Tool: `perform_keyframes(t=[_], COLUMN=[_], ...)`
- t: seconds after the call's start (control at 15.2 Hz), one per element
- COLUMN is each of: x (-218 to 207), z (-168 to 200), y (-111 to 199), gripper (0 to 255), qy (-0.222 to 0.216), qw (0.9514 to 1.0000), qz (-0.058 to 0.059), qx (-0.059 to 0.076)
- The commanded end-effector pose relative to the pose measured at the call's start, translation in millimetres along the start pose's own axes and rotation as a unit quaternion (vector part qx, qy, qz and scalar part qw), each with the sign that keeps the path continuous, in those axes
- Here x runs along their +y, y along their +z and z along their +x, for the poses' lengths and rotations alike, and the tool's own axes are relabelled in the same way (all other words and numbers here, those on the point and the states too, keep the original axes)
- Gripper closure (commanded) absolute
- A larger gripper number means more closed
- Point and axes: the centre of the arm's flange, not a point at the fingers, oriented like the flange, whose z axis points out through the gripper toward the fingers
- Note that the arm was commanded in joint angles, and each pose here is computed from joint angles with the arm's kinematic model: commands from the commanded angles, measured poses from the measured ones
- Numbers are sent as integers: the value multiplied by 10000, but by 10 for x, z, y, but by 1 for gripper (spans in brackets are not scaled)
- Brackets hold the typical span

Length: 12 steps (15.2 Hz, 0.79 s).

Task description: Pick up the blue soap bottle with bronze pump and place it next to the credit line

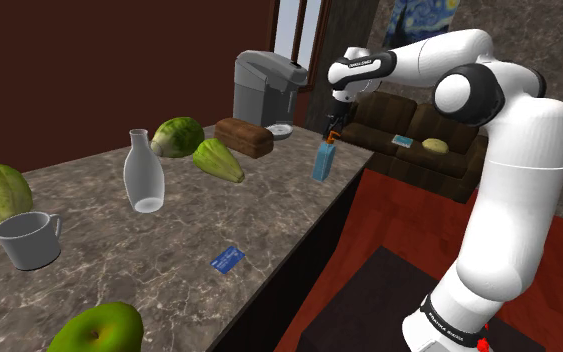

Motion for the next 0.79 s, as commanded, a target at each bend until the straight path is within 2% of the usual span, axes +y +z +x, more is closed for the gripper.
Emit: perform_keyframes(t=[0.0,0.46,0.53,0.73], x=[6,6,6,6], z=[1,1,1,1], y=[89,89,89,89], gripper=[0,0,255,255], qy=[0,0,0,0], qw=[10000,10000,10000,10000], qz=[-1,-1,-1,-1], qx=[2,2,2,2])
